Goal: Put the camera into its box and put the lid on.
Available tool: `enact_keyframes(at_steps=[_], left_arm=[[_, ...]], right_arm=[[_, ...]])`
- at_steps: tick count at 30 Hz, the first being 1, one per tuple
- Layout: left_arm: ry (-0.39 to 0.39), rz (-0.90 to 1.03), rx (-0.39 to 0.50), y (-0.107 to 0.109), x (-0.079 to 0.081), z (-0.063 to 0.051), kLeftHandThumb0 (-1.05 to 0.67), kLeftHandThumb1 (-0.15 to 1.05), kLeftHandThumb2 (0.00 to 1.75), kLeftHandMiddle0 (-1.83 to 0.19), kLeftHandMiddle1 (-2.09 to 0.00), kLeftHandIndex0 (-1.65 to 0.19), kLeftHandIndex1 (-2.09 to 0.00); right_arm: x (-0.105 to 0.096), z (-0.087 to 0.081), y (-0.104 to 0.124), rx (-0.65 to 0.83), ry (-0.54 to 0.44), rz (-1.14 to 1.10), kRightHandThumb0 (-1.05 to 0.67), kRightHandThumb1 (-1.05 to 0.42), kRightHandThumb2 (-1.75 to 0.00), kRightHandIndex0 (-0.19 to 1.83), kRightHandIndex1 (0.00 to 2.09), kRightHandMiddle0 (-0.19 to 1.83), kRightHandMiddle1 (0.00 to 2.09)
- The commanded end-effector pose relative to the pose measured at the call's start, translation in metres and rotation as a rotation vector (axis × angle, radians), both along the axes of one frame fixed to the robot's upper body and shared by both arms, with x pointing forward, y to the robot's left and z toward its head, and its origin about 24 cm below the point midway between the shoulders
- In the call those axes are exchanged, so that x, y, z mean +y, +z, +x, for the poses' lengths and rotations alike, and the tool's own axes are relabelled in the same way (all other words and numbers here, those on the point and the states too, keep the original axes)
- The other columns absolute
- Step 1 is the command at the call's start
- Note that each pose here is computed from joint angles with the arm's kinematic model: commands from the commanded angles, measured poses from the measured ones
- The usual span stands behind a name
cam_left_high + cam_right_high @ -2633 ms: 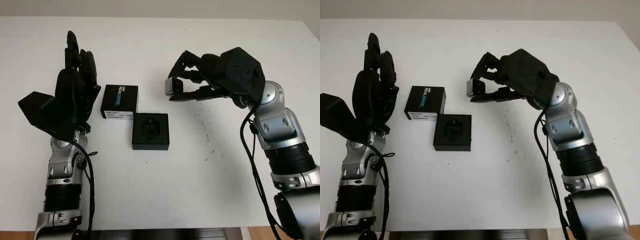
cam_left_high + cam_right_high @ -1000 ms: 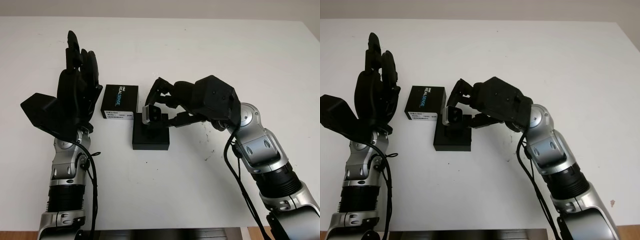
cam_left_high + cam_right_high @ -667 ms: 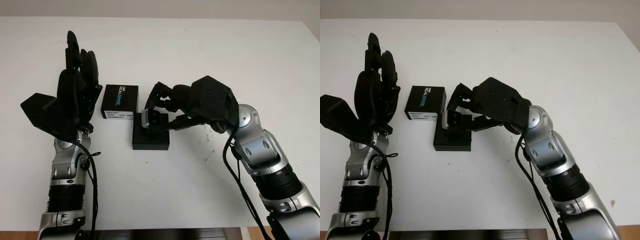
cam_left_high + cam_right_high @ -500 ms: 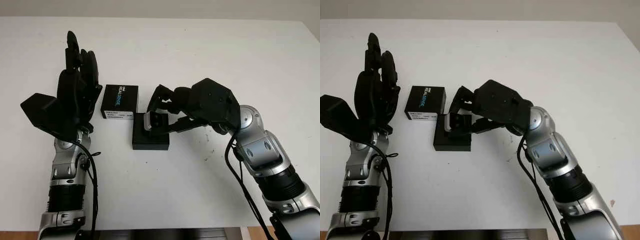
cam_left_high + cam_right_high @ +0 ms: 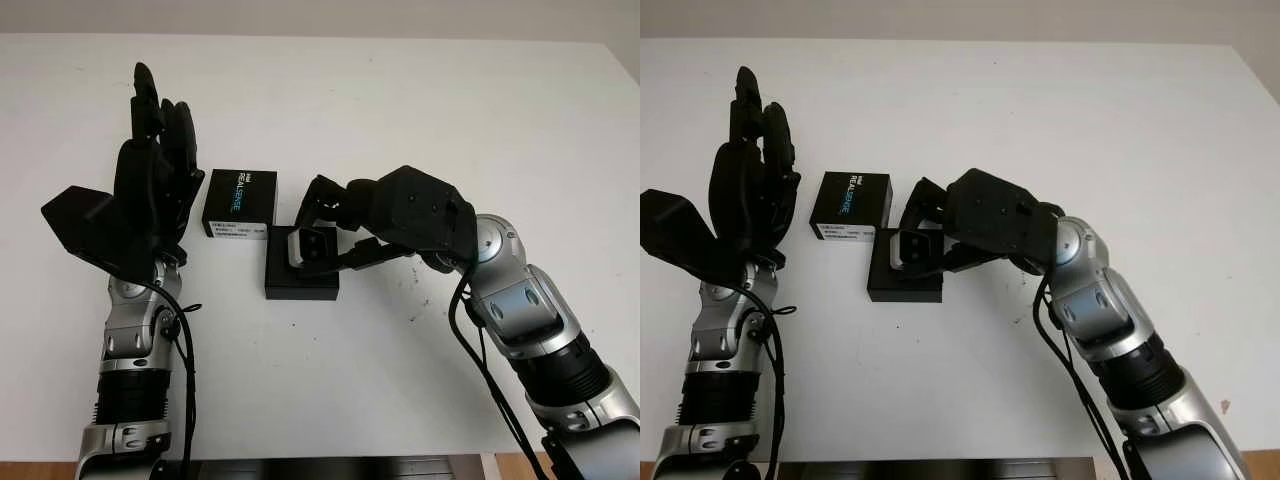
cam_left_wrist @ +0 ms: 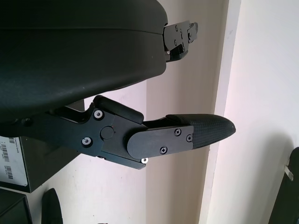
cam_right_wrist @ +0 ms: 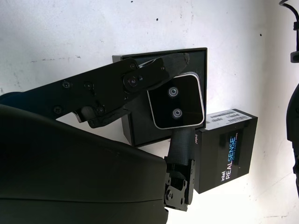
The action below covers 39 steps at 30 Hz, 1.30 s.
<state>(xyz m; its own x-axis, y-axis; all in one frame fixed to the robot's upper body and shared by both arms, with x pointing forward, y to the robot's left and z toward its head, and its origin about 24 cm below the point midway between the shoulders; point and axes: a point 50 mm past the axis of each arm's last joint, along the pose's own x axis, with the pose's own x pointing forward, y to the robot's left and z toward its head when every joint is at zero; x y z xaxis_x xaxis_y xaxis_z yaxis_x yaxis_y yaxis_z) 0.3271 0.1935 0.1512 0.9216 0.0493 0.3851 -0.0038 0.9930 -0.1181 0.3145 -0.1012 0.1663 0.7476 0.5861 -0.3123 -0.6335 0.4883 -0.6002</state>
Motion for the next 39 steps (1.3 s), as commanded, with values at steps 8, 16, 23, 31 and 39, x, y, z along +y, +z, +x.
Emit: enact_keyframes(at_steps=[8,16,23,31,39], left_arm=[[0.005,-0.007,-0.016,0.003,-0.001,-0.001,-0.72,1.05,0.52,0.19,0.00,0.19,0.00],[0.002,-0.008,-0.017,0.003,0.000,-0.001,-0.72,1.05,0.52,0.19,0.00,0.19,0.00],[0.008,-0.001,-0.018,0.003,0.000,-0.001,-0.72,1.05,0.52,0.19,0.00,0.19,0.00],[0.009,-0.008,-0.017,0.004,-0.001,-0.002,-0.72,1.05,0.53,0.19,0.00,0.19,0.00],[0.013,-0.007,-0.018,0.004,-0.001,-0.002,-0.72,1.05,0.53,0.19,0.00,0.19,0.00]], right_arm=[[-0.004,0.002,-0.011,0.004,-0.021,-0.025,-0.36,-1.05,-0.18,0.14,0.00,0.00,2.05],[-0.005,0.004,-0.015,-0.009,-0.024,-0.019,-0.37,-1.05,-0.18,0.15,0.01,0.01,2.06],[-0.004,0.005,-0.017,0.001,-0.038,-0.023,-0.38,-1.05,-0.19,0.15,0.00,0.00,2.08],[-0.002,0.003,-0.018,0.000,-0.031,-0.033,-0.39,-1.05,-0.18,0.17,0.01,0.04,2.03],[-0.002,0.002,-0.019,0.013,-0.025,-0.042,-0.40,-1.05,-0.17,0.16,0.00,0.01,2.00]])
